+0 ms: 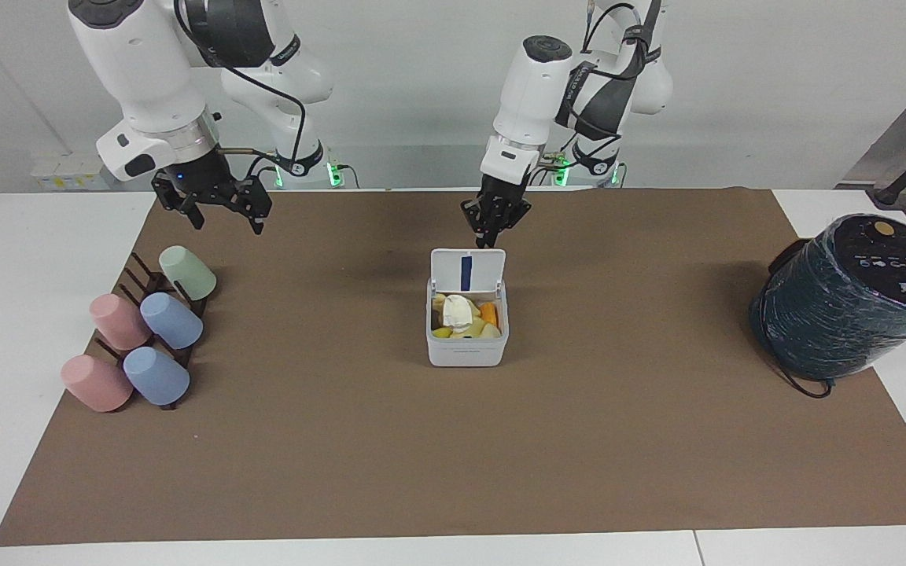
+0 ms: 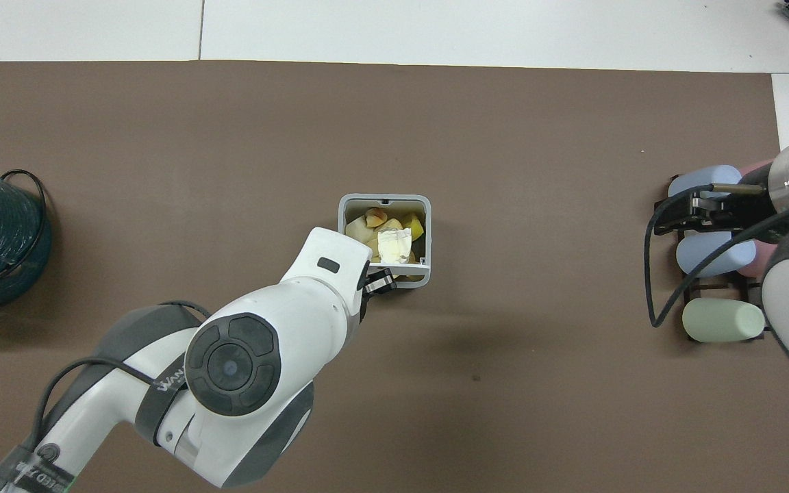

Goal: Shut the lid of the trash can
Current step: 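Push the raised lid down with the left gripper over the can, then press the lid shut onto the can with the left gripper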

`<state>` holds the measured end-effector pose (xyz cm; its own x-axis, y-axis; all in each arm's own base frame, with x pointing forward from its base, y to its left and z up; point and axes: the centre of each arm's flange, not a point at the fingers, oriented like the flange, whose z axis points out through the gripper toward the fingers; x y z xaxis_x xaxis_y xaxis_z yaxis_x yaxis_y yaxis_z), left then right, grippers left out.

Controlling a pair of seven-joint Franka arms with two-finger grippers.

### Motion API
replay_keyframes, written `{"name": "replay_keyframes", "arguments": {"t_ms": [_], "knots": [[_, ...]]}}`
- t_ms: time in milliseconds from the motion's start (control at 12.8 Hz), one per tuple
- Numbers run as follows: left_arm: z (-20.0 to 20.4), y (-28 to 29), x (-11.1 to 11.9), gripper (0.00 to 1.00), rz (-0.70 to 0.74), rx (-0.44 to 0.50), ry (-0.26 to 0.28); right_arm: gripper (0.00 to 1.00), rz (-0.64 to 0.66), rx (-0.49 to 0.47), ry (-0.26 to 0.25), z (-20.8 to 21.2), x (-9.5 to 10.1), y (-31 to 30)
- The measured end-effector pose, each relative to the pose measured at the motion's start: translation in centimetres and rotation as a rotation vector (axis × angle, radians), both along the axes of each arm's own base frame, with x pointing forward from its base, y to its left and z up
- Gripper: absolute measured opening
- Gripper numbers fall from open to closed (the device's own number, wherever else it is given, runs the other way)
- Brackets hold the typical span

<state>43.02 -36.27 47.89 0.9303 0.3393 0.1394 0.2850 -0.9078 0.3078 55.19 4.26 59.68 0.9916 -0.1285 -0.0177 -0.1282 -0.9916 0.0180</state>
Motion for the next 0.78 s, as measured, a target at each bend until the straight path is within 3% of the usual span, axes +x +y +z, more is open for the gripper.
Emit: {"name": "replay_keyframes", "arguments": {"t_ms": [468, 779], "knots": [[-2.0, -0.8, 2.6, 0.10, 0.033, -0.090, -0.103, 1.00, 0.000, 0.000, 0.000, 0.0, 0.0, 0.0], [-3.6, -0.6, 4.4, 0.08, 0.064, -0.118, -0.126, 1.00, 0.000, 0.000, 0.000, 0.0, 0.0, 0.0]]}}
